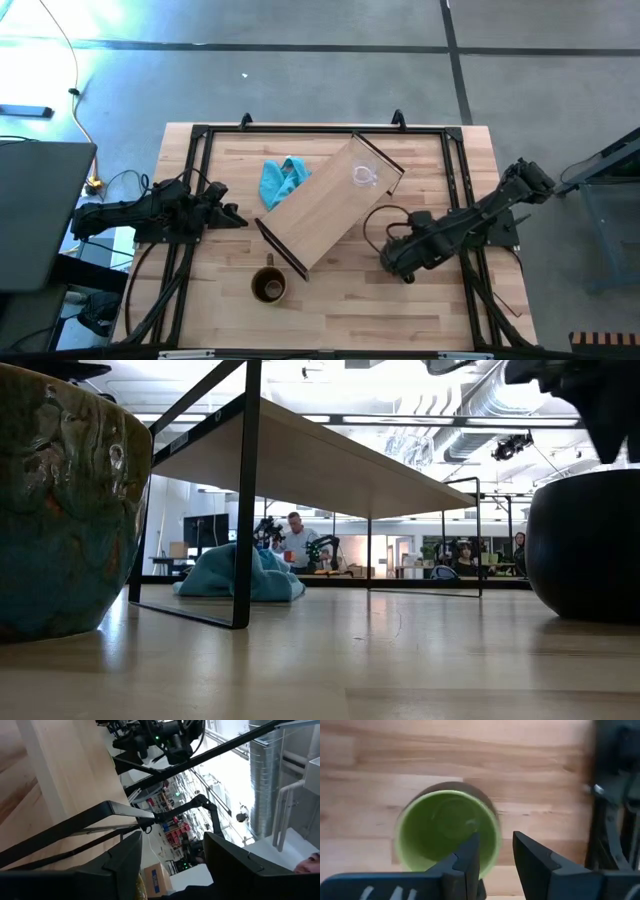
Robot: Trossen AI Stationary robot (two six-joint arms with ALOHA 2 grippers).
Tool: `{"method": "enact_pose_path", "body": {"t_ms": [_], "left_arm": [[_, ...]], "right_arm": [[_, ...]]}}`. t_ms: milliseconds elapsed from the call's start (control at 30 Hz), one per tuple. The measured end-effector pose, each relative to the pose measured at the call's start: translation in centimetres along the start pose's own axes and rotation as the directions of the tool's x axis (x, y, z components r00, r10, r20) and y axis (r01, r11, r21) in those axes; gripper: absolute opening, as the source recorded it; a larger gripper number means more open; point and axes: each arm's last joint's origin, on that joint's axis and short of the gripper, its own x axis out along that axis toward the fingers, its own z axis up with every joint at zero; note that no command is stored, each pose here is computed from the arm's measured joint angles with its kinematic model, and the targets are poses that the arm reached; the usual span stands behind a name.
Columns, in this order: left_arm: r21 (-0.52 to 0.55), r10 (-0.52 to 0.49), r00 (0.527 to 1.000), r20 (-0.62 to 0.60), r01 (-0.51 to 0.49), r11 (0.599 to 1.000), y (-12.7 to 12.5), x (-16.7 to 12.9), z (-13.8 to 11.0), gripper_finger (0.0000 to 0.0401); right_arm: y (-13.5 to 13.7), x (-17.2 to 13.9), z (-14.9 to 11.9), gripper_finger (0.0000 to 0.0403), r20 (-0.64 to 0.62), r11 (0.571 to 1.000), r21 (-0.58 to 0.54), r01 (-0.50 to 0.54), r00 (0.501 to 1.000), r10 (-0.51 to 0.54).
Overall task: Stack small to large cups/mugs on shelf
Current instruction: Put the black mug on the shelf
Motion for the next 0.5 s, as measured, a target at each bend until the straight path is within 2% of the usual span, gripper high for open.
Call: {"method": "enact_pose_path", "body": {"t_ms": [200, 267, 333, 400, 433, 500], "left_arm": [[0.000, 0.000, 1.000, 0.000, 0.000, 1.000, 0.0, 0.0, 0.0, 0.0200], [0.004, 0.000, 1.000, 0.000, 0.000, 1.000, 0.0, 0.0, 0.0, 0.0200], [0.005, 0.000, 1.000, 0.000, 0.000, 1.000, 0.0, 0.0, 0.0, 0.0200], [0.007, 0.000, 1.000, 0.000, 0.000, 1.000, 0.0, 0.0, 0.0, 0.0200], [0.007, 0.000, 1.000, 0.000, 0.000, 1.000, 0.0, 0.0, 0.0, 0.0200], [0.007, 0.000, 1.000, 0.000, 0.000, 1.000, 0.0, 0.0, 0.0, 0.0200]], "right_arm": [[0.2, 0.0, -0.1, 0.0106, 0.000, 1.000, 0.012, -0.023, 1.000, 0.023], [0.2, 0.0, 0.0, 0.0106, 0.028, 0.998, -0.056, -0.037, 0.999, 0.039], [0.4, 0.0, 0.1, 0.0106, 0.056, 0.983, -0.175, -0.055, 0.996, 0.065], [0.8, 0.0, 0.2, 0.0106, 0.071, 0.939, -0.337, -0.073, 0.992, 0.103], [1.0, 0.0, 0.3, 0.0106, 0.068, 0.900, -0.428, -0.079, 0.991, 0.119], [1.3, 0.0, 0.3, 0.0106, 0.058, 0.783, -0.618, -0.073, 0.989, 0.138]]}}
